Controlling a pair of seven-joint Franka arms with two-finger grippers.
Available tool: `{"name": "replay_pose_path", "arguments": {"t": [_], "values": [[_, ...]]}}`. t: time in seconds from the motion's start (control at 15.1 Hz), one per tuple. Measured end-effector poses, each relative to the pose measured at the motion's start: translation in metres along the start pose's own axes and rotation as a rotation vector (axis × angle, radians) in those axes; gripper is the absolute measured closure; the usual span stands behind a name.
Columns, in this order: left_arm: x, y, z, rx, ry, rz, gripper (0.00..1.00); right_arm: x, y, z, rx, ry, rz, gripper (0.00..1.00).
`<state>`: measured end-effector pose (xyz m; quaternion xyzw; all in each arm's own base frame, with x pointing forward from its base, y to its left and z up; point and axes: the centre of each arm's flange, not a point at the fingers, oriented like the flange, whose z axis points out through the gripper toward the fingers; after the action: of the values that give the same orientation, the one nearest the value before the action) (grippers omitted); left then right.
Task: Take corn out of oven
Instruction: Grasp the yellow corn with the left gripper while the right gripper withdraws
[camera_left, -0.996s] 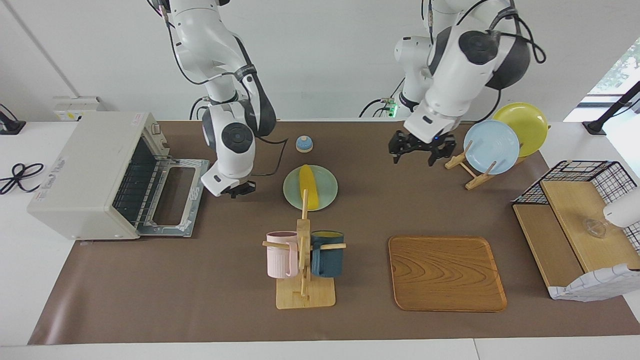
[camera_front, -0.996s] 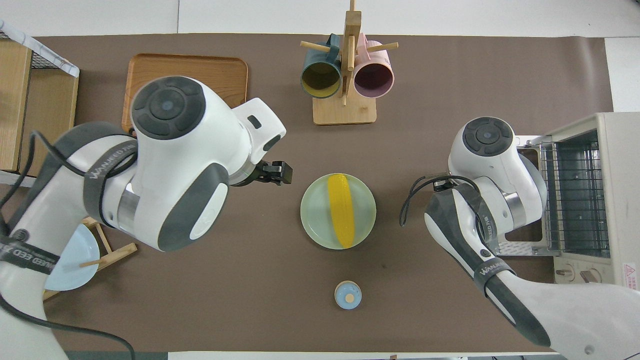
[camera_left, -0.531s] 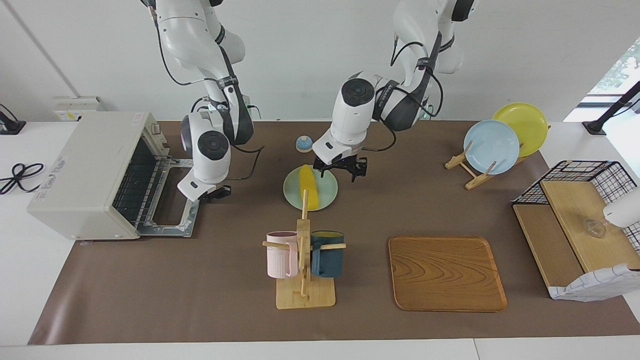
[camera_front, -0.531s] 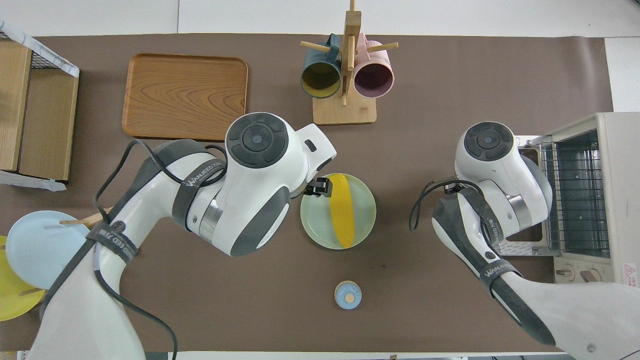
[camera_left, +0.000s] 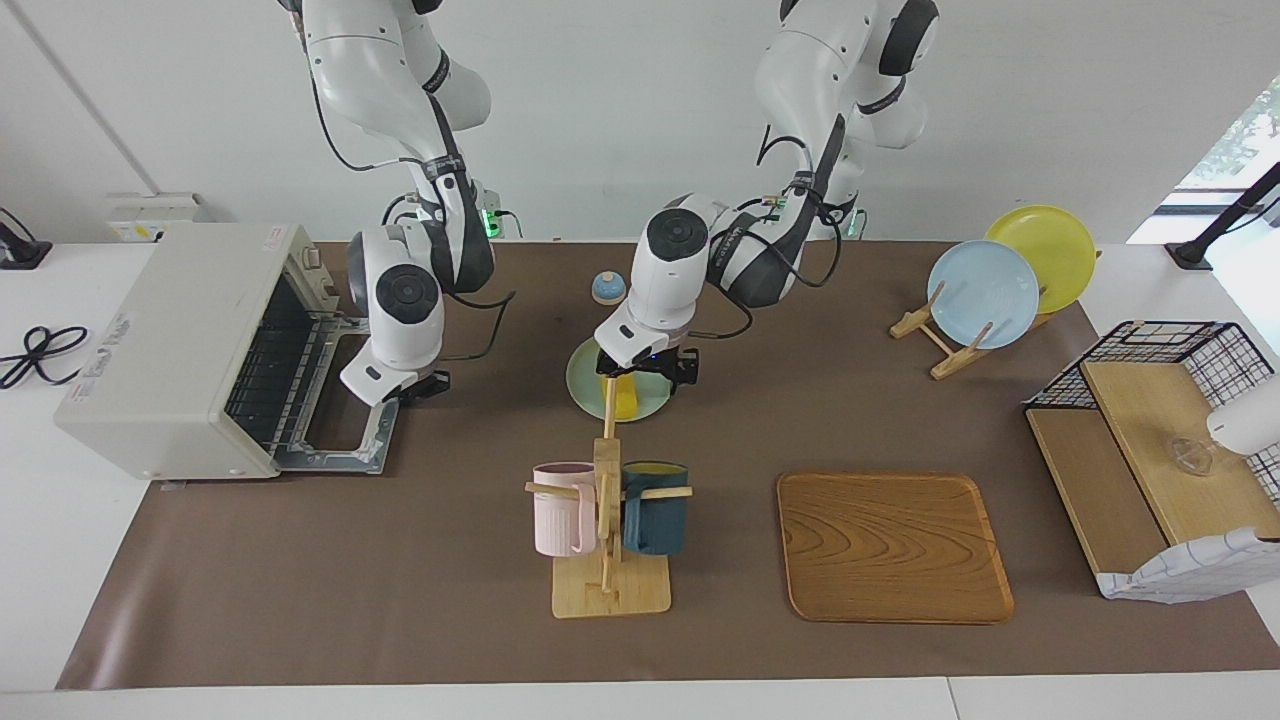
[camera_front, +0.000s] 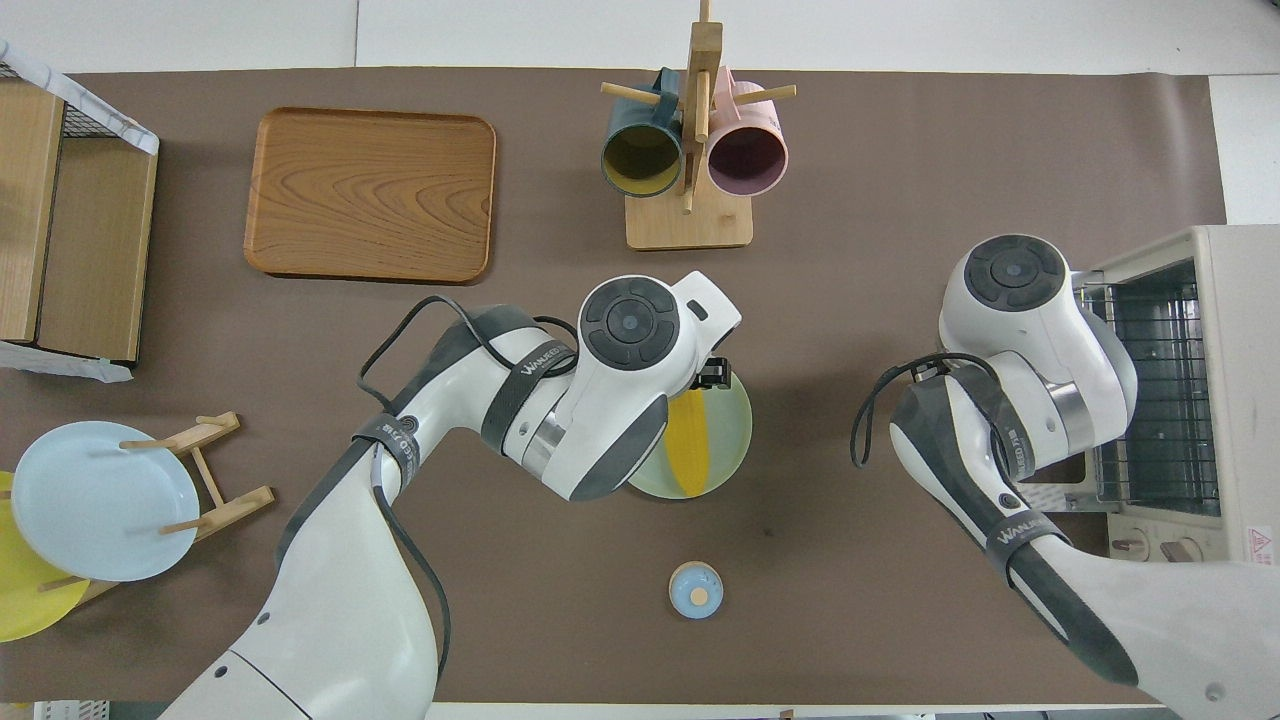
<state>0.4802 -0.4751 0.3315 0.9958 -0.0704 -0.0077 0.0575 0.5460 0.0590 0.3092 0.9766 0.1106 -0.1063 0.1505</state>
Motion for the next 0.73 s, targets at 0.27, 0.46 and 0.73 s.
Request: {"name": "replay_pose_path", "arguments": {"t": [0.27,0.46,0.73], "values": [[-0.004,-0.001,0.011,0.000,0.003,-0.012,0.00,-0.027,0.051,-0.075,-0.017,-0.022,-0.049,0.99],[-0.006,-0.006,0.021,-0.004,0.014,-0.022,0.00,-0.051,0.104,-0.096,-0.005,0.003,-0.076,0.99],[-0.006,-0.006,0.022,-0.009,0.020,-0.047,0.05,-0.073,0.162,-0.099,0.014,0.021,-0.084,0.99]]}}
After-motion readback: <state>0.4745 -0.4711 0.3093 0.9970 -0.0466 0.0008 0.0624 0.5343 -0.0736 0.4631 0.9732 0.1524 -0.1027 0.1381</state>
